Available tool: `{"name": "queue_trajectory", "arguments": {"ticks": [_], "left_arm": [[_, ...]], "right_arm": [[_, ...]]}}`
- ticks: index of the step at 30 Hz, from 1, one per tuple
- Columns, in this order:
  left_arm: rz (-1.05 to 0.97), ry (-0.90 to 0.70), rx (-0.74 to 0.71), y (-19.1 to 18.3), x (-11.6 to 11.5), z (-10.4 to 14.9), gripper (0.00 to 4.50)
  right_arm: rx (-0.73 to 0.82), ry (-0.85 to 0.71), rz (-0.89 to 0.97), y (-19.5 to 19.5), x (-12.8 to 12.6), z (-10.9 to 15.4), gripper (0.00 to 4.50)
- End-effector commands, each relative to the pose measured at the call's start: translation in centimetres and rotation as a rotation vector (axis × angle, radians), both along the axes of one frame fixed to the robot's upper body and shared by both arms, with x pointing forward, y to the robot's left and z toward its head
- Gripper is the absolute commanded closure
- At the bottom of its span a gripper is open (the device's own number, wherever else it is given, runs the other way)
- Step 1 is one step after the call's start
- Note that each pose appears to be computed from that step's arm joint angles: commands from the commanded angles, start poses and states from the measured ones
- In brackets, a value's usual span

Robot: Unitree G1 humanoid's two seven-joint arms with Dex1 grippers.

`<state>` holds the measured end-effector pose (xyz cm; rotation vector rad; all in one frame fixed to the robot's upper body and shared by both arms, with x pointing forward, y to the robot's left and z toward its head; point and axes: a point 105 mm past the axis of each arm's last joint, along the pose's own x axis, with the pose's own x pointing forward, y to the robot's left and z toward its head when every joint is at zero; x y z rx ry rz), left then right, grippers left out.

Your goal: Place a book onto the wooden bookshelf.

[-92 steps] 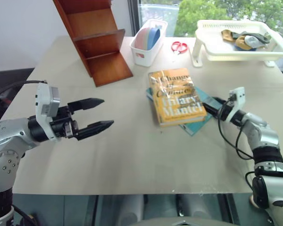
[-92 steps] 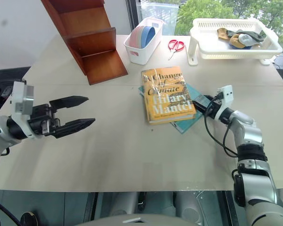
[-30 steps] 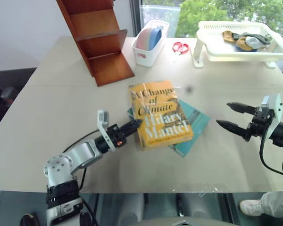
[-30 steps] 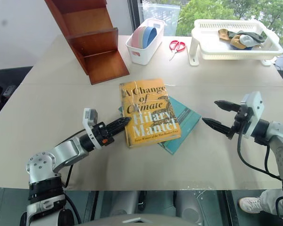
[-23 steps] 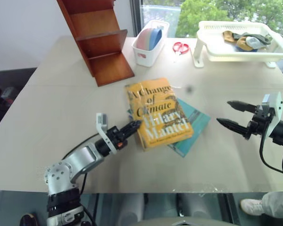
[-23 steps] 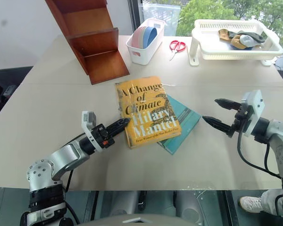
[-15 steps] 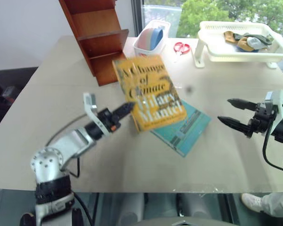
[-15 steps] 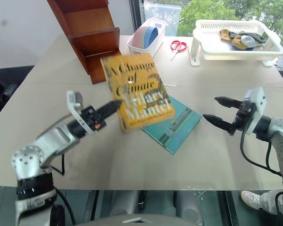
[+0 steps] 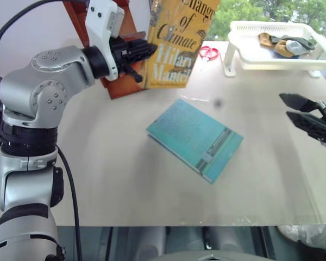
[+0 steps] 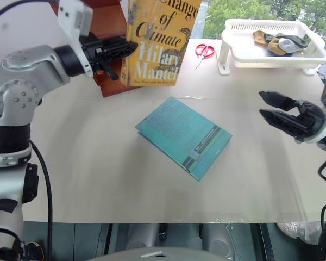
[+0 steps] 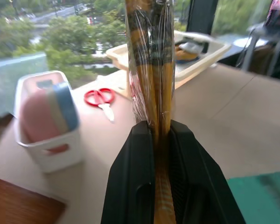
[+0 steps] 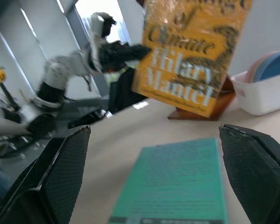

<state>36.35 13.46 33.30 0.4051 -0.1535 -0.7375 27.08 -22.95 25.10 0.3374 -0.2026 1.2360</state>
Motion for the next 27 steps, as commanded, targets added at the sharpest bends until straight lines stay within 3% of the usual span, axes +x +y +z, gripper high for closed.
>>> {"name": "queue_trajectory", "arguments": {"ticks": [1,4,8,14,18,27], "left_arm": [[0.071,-0.336,0.234,0.0,-0.1,4.3,4.46],[0.177,-0.557,0.498,0.7,0.6,5.9,4.46],[0.246,-0.732,0.5,0.8,0.9,8.8,4.46],[0.371,-0.771,0.756,3.0,2.6,8.7,4.46],[0.374,-0.816,0.695,2.8,2.6,10.0,4.46],[0.239,-0.714,0.57,-0.1,4.0,6.7,4.46]], "right_arm": [[0.031,-0.052,0.011,-0.7,-0.6,1.6,0.0],[0.034,-0.052,0.013,-0.7,-0.5,1.6,0.0],[0.03,-0.062,0.01,-0.8,-0.2,1.4,0.0],[0.032,-0.08,0.003,-0.9,0.1,1.5,0.0],[0.032,-0.087,-0.004,-1.0,0.1,1.4,0.0],[0.025,-0.102,-0.03,-1.4,0.1,1.4,0.0]]}}
